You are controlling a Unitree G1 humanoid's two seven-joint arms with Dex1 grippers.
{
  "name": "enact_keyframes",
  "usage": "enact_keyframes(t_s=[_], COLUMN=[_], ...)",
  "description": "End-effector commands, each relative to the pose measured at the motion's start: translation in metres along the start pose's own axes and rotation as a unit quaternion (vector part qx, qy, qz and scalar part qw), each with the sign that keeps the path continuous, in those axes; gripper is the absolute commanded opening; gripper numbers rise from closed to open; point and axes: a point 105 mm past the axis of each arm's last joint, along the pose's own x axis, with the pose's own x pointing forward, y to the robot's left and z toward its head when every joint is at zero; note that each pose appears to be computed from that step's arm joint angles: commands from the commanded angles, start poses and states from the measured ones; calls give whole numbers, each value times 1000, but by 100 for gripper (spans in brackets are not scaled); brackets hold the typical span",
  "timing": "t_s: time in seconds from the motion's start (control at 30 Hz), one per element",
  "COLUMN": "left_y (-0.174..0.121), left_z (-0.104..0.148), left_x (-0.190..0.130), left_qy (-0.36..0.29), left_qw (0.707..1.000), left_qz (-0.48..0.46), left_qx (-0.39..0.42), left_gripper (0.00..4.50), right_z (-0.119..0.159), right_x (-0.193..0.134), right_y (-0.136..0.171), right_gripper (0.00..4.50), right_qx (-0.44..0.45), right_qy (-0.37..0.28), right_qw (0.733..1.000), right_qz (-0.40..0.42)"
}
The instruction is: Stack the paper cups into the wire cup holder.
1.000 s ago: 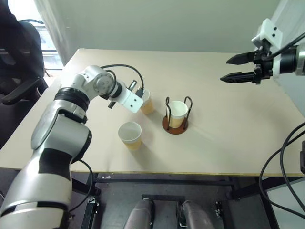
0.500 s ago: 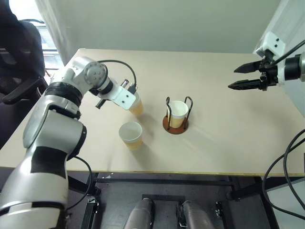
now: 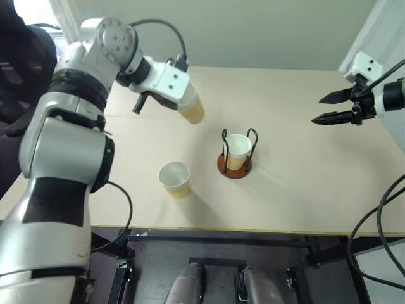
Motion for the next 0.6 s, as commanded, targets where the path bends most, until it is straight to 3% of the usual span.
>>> enact_keyframes(t_s=[0.03, 0.27, 0.6], left_y=[28, 41, 37], left_z=[30, 59, 79], left_x=[-25, -32, -24], left_qy=[-39, -82, -116], left_qw=[998, 995, 993], left_qz=[48, 46, 4], left_qx=[8, 14, 28], left_gripper=[4, 4, 4], right_z=[3, -1, -4], right_x=[-18, -17, -14], right_y=[-9, -11, -9], right_gripper=[342, 342, 342], right_qx=[-24, -23, -22], right_qy=[12, 20, 27], right_qw=[999, 999, 999], right_qz=[-19, -12, -3])
